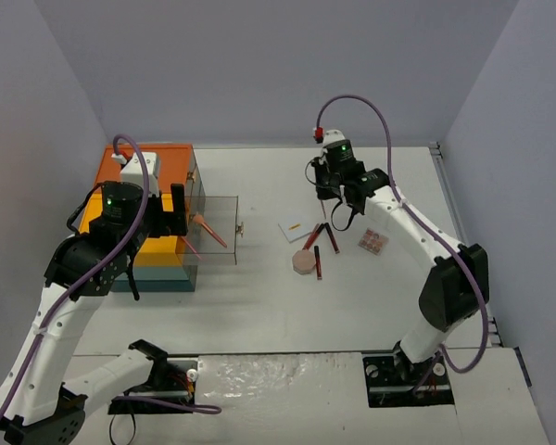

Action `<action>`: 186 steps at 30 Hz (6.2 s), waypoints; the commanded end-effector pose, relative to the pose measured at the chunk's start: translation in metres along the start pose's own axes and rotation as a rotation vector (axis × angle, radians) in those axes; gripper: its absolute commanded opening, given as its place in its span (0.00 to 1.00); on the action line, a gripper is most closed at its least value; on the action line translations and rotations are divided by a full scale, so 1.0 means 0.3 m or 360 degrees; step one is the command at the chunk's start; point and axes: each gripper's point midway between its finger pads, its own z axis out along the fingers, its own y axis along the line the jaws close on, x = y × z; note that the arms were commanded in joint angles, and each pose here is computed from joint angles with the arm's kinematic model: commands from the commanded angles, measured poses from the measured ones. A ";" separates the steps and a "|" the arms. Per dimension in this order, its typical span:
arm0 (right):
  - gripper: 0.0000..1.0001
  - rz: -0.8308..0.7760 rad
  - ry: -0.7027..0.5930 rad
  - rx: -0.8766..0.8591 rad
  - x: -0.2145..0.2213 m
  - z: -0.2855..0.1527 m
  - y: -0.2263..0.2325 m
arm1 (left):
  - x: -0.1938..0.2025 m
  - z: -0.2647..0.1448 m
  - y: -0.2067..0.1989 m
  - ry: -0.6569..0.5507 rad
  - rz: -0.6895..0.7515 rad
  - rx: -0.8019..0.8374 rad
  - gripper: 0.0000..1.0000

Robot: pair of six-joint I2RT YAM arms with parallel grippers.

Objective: Organize the makeup

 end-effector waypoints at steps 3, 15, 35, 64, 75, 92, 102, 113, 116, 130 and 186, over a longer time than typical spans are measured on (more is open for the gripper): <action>0.00 -0.0158 -0.0513 -0.0590 -0.361 -0.336 0.540 | -0.095 -0.037 0.022 -0.0140 -0.0033 -0.0037 0.97; 0.04 -0.0180 -0.0619 -0.1075 -0.373 -0.355 1.021 | -0.092 -0.086 0.062 -0.0164 -0.0035 -0.0094 0.97; 0.36 0.0316 -0.0289 -0.0045 -0.081 -0.123 0.250 | -0.072 -0.061 0.026 -0.0132 -0.0080 -0.0026 0.97; 0.24 0.0531 0.0281 0.0331 0.459 0.272 0.061 | -0.040 -0.061 0.027 -0.0086 -0.0076 -0.0023 0.97; 0.24 0.0537 0.0320 0.0452 0.522 0.288 -0.007 | -0.047 -0.051 0.014 -0.0088 -0.0085 -0.0002 0.97; 0.00 0.0483 0.0263 0.0502 0.462 0.280 -0.077 | -0.049 -0.057 0.028 -0.0095 -0.0065 -0.0031 0.97; 0.00 0.0007 -0.0393 -0.0166 -0.145 -0.113 0.261 | -0.069 -0.040 0.024 -0.0107 -0.0044 -0.0036 0.97; 0.00 -0.0406 -0.0611 -0.1010 -0.268 -0.386 0.879 | -0.076 -0.061 0.035 -0.0124 -0.0050 -0.0046 0.97; 0.01 -0.0434 -0.0540 -0.1101 -0.213 -0.361 0.949 | -0.075 -0.075 0.042 -0.0125 -0.0045 -0.0053 0.97; 0.74 -0.0324 -0.0587 -0.0737 -0.233 -0.366 0.714 | -0.104 -0.033 -0.072 -0.0053 -0.0089 0.0174 0.97; 1.00 0.0566 -0.0308 0.0233 0.098 -0.245 -0.309 | 0.045 0.313 -0.161 0.0395 0.0069 -0.0184 0.97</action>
